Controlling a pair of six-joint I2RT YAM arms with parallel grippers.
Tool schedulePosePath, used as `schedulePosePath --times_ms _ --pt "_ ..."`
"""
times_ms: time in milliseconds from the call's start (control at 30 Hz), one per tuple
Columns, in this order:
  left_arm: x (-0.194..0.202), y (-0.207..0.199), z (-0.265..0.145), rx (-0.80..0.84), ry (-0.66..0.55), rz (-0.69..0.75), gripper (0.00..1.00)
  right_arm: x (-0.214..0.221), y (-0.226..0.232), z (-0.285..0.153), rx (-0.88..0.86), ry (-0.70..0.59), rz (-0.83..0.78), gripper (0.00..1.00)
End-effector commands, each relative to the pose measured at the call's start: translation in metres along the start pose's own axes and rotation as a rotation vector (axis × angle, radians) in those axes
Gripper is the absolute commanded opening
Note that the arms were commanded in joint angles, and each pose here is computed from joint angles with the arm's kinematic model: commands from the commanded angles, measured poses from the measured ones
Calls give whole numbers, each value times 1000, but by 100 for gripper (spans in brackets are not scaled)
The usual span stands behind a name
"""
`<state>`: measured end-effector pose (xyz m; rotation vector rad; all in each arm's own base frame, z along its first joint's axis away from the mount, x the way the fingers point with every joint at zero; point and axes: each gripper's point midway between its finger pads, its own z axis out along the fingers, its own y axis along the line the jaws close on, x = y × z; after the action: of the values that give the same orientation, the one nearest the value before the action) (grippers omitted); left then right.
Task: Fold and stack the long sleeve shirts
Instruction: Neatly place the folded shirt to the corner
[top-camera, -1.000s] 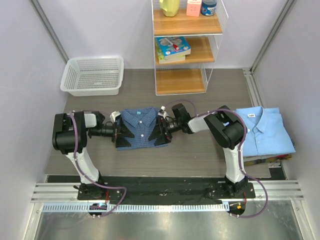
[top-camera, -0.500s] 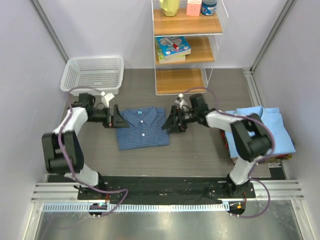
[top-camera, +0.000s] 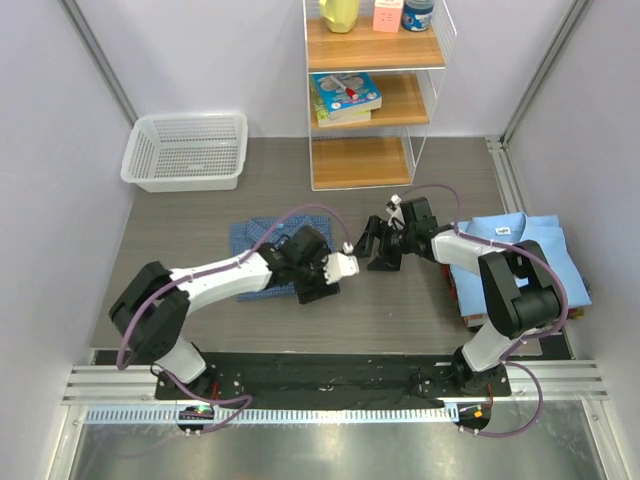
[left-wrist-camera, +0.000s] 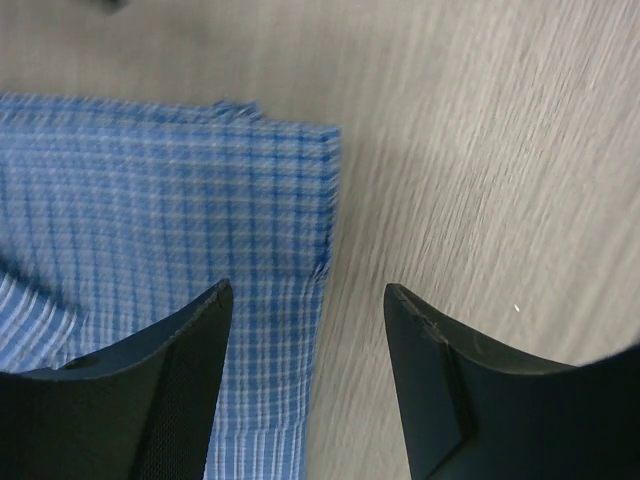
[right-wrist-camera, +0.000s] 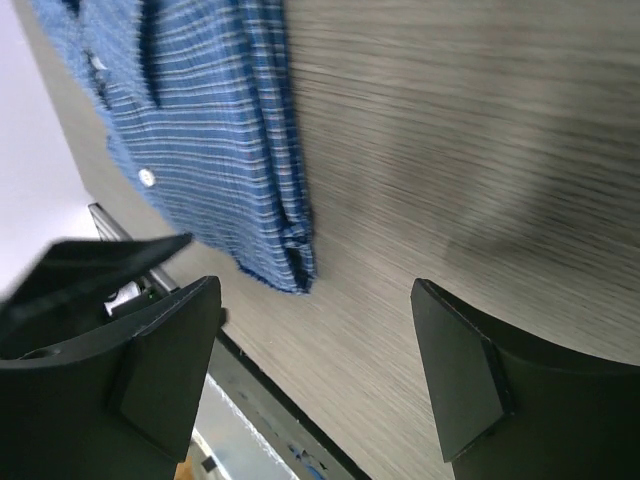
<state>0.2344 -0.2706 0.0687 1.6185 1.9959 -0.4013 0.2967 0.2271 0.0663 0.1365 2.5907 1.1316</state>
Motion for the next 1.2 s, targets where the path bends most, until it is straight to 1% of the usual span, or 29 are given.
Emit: schedulePosePath --times_ms 0,133,233,267,333,367,400,433,467,500,567,600,767,933,1000,1100,1167 --pt "-16 18 26 -143 -10 202 62 -5 -5 6 18 -33 70 83" --pt "-13 20 48 -145 -2 249 61 1 -11 13 14 -7 117 84" --pt "-9 19 64 -135 6 251 58 6 -13 19 -5 8 154 86" --pt "-7 19 67 -134 8 248 48 6 -13 21 -15 8 158 86" --pt "-8 21 70 -141 -6 223 33 10 -18 26 -14 24 180 87" --pt "-10 22 68 -136 -20 190 23 10 -15 28 -30 25 182 88" --pt "-18 22 62 -113 -62 171 19 12 -15 31 -35 33 190 89" --pt "-19 22 59 -101 -74 152 16 16 -11 34 -51 40 185 90" --pt "-26 23 54 -86 -96 140 11 10 -3 37 -86 20 187 91" --pt "-31 18 52 -50 -118 122 10 12 2 40 -103 22 185 91" --pt "-30 20 46 -20 -122 78 7 14 9 49 -130 23 171 93" --pt "-36 22 42 -16 -138 48 6 13 11 53 -132 24 177 93" --pt "-53 27 24 24 -198 -59 4 17 6 65 -113 62 262 94" --pt "-68 32 7 53 -244 -106 2 19 12 67 -128 51 294 94" --pt "-72 28 4 81 -258 -115 2 15 20 76 -147 34 277 94" --pt "-78 25 -1 100 -278 -137 2 4 30 94 -183 24 316 93" --pt "-80 22 -2 114 -283 -145 1 -6 34 100 -201 -2 333 90"
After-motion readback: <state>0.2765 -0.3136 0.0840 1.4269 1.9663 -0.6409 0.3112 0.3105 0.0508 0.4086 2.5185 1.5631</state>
